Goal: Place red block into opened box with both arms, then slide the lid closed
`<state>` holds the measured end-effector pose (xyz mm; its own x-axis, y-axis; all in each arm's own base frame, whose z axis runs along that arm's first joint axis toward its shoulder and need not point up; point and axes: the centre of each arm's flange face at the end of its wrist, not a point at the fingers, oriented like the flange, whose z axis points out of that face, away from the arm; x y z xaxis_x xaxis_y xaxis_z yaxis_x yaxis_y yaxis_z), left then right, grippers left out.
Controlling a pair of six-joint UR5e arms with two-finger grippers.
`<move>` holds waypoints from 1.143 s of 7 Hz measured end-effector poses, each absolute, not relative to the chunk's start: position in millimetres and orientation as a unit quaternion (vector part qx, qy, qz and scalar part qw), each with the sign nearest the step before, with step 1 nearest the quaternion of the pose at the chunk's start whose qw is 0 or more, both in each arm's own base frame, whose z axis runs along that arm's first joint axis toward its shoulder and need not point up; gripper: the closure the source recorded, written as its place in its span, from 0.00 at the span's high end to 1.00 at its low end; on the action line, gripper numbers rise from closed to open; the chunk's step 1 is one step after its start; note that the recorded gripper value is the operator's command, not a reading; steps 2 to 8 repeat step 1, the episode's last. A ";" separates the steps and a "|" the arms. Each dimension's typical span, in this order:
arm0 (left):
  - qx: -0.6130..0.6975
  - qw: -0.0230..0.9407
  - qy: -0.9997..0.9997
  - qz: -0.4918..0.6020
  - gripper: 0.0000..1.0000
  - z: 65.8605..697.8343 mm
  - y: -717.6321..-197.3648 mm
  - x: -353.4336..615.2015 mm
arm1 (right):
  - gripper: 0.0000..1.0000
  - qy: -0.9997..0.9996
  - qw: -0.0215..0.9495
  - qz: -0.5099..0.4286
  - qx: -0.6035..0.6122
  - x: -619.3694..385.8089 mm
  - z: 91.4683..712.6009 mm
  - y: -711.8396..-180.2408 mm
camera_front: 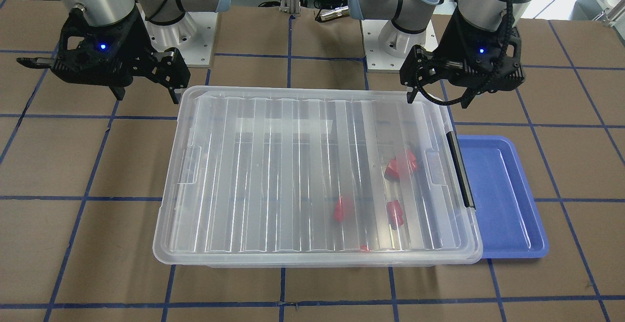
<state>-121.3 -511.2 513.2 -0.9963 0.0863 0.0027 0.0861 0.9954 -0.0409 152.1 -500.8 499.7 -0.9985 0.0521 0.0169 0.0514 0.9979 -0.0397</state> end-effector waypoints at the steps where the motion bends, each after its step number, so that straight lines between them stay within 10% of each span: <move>1: -0.043 0.002 -0.999 0.020 1.00 512.8 -511.3 -121.5 | 1.00 -0.999 0.009 0.019 -0.026 152.3 499.4 -500.7; 8: -0.043 0.002 -0.999 0.020 1.00 512.8 -511.3 -121.5 | 1.00 -0.999 0.009 0.019 -0.026 152.3 499.4 -500.7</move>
